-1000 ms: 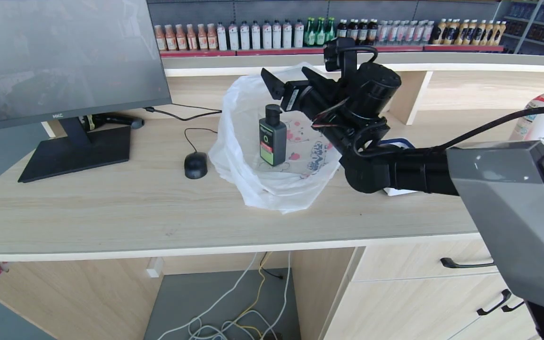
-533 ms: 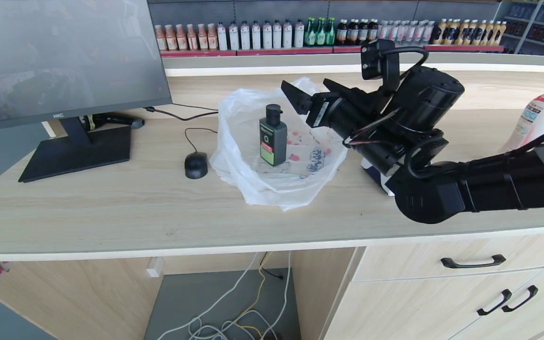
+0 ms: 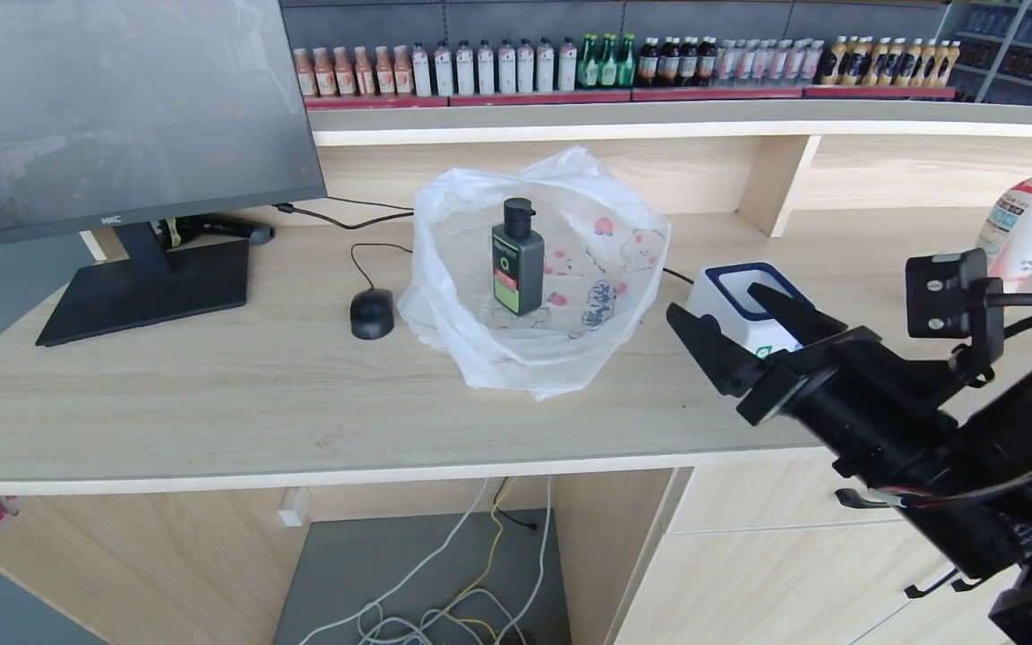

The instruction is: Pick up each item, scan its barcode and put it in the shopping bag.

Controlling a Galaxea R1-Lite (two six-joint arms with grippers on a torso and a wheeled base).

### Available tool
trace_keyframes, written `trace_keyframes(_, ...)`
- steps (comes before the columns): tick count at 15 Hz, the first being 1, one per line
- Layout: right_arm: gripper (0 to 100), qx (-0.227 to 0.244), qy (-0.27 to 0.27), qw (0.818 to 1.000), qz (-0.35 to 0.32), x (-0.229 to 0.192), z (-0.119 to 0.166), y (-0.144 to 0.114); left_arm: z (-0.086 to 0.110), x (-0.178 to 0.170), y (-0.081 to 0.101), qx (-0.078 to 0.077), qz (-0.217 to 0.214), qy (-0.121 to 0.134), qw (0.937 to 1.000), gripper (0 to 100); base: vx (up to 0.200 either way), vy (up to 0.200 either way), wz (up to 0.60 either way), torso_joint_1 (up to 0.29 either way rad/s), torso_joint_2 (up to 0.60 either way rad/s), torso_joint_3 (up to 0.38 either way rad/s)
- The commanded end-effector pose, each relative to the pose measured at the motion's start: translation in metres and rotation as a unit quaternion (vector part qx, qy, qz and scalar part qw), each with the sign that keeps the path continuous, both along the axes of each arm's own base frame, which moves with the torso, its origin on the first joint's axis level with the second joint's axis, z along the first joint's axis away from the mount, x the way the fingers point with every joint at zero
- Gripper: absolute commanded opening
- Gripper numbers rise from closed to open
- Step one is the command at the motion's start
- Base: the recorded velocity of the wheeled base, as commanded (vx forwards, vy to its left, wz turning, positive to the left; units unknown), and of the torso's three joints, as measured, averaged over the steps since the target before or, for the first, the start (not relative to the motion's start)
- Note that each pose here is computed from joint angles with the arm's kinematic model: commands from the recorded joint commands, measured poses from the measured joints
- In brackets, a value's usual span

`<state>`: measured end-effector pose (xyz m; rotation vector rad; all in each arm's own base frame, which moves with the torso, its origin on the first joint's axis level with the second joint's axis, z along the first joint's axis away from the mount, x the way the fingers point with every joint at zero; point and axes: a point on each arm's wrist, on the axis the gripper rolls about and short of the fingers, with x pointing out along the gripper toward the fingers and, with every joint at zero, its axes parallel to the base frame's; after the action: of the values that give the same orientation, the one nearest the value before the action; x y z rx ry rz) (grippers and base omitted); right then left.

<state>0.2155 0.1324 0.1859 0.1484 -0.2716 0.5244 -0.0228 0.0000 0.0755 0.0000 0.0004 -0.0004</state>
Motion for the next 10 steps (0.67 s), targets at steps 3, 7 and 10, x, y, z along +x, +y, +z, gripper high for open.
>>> trace_keyframes(3,100,0.001,0.000,1.000,-0.002,-0.032,0.000,-0.020,0.000,0.000,0.000,0.002,-0.001,0.000,1.0000,100,0.000,0.000,0.00,0.000,0.00,0.000)
trace_keyframes(7,100,-0.025,0.015,0.999,-0.022,-0.042,-0.012,-0.027,0.000,0.000,0.000,0.001,-0.001,0.000,1.0000,100,0.000,0.000,0.00,0.000,0.00,0.000)
trace_keyframes(10,100,-0.022,0.011,0.999,-0.029,-0.038,-0.010,-0.027,0.000,0.000,0.000,0.001,0.000,0.000,1.0000,100,-0.067,0.000,0.00,-0.001,0.00,0.001)
